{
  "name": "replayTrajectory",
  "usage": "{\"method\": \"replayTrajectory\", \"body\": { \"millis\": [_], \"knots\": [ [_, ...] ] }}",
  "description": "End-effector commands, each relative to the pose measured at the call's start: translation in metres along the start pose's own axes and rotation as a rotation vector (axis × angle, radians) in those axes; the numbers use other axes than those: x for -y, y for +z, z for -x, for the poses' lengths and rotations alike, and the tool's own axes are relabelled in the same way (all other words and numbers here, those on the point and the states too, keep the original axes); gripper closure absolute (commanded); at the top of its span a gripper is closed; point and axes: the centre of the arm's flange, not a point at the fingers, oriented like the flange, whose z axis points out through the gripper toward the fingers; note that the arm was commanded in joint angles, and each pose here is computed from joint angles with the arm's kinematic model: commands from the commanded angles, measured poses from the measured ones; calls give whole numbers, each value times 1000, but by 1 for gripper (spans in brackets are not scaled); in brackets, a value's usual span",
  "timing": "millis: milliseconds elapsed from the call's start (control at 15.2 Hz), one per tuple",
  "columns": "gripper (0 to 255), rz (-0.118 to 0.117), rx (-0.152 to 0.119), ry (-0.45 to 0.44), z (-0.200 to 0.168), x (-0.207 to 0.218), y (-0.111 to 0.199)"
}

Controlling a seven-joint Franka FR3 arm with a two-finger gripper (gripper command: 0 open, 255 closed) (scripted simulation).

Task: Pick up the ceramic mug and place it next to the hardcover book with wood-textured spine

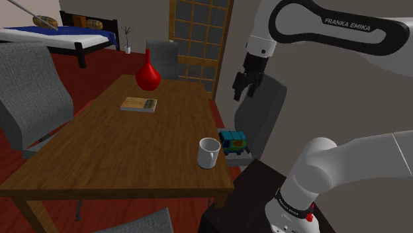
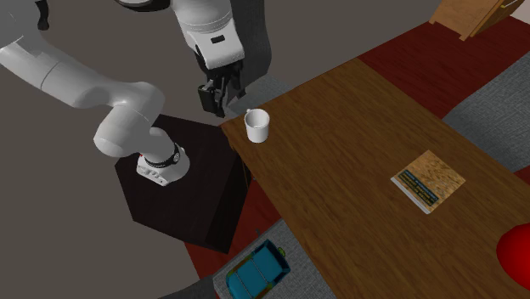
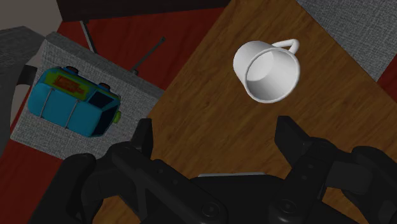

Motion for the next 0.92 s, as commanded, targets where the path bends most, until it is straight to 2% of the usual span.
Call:
{"method": "replayTrajectory", "body": {
  "millis": [0,858],
  "knots": [
    [0,0,0,0,0,0,0],
    [0,-49,-35,-48,-9,53,160]
  ]
}}
